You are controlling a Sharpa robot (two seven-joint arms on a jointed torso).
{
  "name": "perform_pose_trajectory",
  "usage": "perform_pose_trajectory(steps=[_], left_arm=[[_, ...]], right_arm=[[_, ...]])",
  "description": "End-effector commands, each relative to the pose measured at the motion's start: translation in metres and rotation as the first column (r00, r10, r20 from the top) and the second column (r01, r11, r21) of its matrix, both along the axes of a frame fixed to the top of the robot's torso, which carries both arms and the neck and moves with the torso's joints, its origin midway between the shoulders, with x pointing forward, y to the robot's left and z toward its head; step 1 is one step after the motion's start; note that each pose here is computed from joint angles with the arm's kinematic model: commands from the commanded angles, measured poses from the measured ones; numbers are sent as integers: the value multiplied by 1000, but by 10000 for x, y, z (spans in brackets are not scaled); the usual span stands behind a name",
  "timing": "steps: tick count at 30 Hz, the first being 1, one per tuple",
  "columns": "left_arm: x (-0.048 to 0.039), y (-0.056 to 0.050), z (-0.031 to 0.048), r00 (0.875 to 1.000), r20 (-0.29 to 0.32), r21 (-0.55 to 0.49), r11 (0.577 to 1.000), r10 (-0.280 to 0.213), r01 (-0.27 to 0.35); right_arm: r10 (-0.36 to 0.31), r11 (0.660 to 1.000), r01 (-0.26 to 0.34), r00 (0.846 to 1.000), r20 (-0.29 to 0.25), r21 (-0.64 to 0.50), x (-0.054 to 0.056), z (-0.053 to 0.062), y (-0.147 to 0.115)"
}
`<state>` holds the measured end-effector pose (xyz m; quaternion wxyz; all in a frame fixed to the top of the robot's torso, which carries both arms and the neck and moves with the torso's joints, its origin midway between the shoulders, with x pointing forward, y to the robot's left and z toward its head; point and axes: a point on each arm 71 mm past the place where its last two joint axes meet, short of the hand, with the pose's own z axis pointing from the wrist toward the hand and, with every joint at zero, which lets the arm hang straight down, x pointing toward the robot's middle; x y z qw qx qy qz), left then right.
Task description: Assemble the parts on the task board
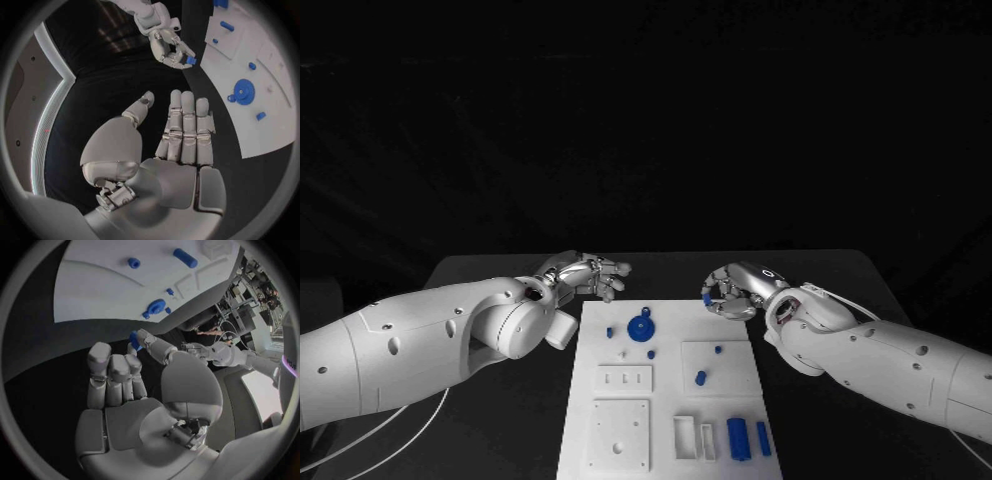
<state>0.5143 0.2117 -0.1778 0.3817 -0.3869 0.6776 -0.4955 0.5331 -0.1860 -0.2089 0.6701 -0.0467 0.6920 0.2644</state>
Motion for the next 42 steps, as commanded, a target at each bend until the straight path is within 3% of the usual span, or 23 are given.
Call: perform_pose_trajectory(steps=[1, 13, 18, 29, 42], left_arm=[[-20, -56, -69, 996, -77, 80, 995, -48, 54], [-72, -225, -216, 992, -91, 228, 968, -89, 107], [-83, -296, -250, 987, -139, 193, 976, -79, 105], [-106, -394, -274, 982, -151, 230, 962, -112, 145], [-108, -416, -284, 981, -157, 252, 955, -116, 153]], right_arm=[[0, 998, 0, 1000, -8, -63, -21, 17, 87], [36, 997, -35, 999, 6, -73, -163, 115, 546], [48, 996, -47, 999, 9, -73, -203, 132, 724], [75, 995, -74, 997, 15, -71, -268, 158, 928], [109, 992, -108, 994, 10, -62, -342, 182, 1043]])
